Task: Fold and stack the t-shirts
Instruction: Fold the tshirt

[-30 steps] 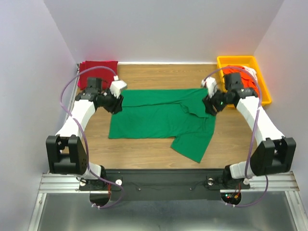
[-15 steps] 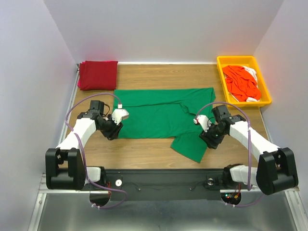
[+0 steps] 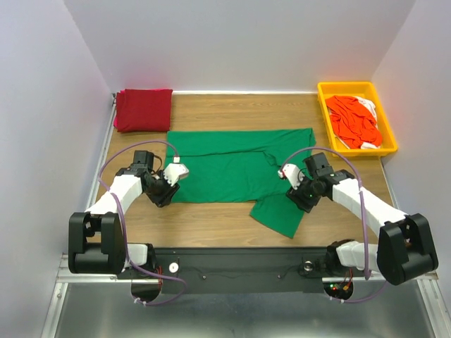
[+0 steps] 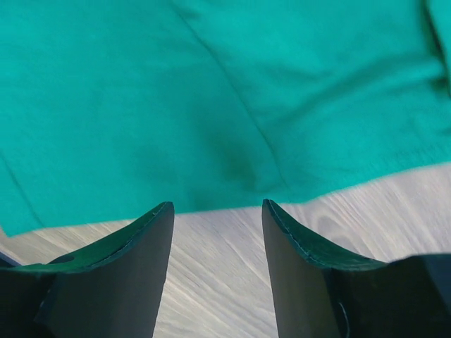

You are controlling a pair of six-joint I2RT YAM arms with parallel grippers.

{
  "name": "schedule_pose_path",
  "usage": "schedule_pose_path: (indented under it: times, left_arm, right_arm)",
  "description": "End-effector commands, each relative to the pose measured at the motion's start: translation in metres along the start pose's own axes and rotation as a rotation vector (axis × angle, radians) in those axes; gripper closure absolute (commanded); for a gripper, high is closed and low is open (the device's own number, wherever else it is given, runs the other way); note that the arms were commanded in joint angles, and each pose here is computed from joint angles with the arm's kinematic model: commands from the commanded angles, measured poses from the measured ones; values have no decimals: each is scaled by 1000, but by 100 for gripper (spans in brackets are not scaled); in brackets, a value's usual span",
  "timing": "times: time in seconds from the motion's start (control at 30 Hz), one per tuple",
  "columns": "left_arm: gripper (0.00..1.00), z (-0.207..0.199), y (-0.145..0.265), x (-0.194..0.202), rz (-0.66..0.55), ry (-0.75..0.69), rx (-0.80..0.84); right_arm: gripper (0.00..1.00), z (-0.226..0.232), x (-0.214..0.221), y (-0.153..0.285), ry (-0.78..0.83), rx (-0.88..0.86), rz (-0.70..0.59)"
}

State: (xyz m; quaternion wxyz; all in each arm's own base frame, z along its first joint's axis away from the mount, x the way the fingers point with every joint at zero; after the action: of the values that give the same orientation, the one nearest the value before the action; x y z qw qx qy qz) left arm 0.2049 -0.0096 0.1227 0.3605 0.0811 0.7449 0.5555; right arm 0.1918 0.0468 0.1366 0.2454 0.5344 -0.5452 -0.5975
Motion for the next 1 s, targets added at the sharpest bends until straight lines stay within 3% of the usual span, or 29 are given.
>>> schedule_pose_path:
  times: [0.0,0.23,0.47,0.5,0.53,0.63,0.83,0.97]
  left_arm:
    - [51,0,2,1,-9,-25,-12]
    - [50,-1,-4,5,4,-29,2]
    - [52,0,-18,13,31,-58,-8]
    - [53,0,-19,15,42,-63,-7]
    - [57,0,-20,19,59,-72,-16]
    - [74,1,-17,20,70,-86,-45]
    - [100,-1,-3,17,54,-106,-75]
    - [100,-3,10,12,47,-123,-75]
  right_arm:
    - [42,11,-5,-14,27,-17,-4]
    - [44,16,5,-30,42,-2,72]
    - [70,20,12,-37,49,-14,95]
    - [79,20,10,-36,51,-13,88]
    - [90,20,9,-33,52,-11,79]
    - [99,20,6,-25,50,-11,66]
    - [99,20,-1,3,47,28,27]
    - [99,19,-8,26,37,51,-2]
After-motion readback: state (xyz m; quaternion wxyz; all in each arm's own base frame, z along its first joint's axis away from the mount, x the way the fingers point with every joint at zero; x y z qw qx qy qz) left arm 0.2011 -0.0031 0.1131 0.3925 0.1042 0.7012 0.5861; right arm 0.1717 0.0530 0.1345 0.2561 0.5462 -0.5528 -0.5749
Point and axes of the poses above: each gripper's point midway between its finger pads, its own y axis back along the fingers, its own z axis along the line the jaws close on, x = y × z, the point moved 10 cm from there along y, back along the fingers, and after that the axes turned 14 degrees about y, right-handed, at the moved point
